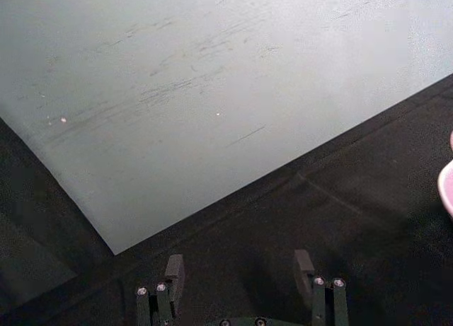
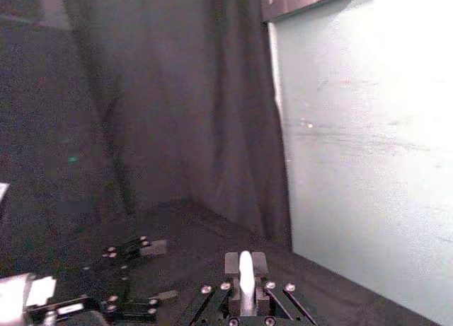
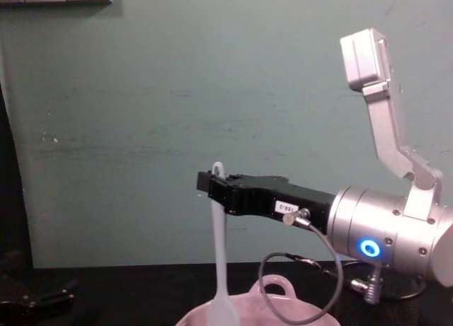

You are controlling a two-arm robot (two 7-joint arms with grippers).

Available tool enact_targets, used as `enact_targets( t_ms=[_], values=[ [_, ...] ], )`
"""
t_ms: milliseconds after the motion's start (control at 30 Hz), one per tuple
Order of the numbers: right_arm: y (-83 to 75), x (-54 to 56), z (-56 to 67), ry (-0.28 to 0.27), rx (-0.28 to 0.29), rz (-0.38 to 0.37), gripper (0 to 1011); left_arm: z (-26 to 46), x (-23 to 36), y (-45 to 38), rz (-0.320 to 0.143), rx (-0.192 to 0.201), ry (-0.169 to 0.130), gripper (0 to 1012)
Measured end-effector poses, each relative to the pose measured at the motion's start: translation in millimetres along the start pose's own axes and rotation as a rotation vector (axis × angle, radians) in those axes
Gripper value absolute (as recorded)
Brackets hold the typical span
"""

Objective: Use the one hand to pick up the spoon and stir the clear water in the bowl.

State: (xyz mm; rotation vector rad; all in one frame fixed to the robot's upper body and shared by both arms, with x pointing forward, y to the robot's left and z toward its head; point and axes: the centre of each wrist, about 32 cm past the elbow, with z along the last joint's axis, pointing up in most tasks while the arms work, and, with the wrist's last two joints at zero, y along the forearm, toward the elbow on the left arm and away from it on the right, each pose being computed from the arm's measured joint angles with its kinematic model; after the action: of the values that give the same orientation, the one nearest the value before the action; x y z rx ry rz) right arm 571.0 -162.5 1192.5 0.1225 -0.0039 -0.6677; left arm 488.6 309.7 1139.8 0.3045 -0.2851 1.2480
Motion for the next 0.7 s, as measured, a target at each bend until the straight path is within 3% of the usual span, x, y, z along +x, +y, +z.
enact_targets(
  t_ms=[267, 433, 700],
  values=[
    [-13.5, 10.0, 3.5, -0.019, 0.001, -0.057, 109, 0.0, 0.0, 0.0, 0.000, 0.000, 0.000, 1011],
    [-31.8, 14.0, 6.4, -0.029, -0.006, -0.094, 109, 0.0, 0.0, 0.0, 0.000, 0.000, 0.000, 1011],
    [-55.3, 8.9, 8.7, -0.026, -0.026, -0.122, 109, 0.0, 0.0, 0.0, 0.000, 0.000, 0.000, 1011]
  ],
)
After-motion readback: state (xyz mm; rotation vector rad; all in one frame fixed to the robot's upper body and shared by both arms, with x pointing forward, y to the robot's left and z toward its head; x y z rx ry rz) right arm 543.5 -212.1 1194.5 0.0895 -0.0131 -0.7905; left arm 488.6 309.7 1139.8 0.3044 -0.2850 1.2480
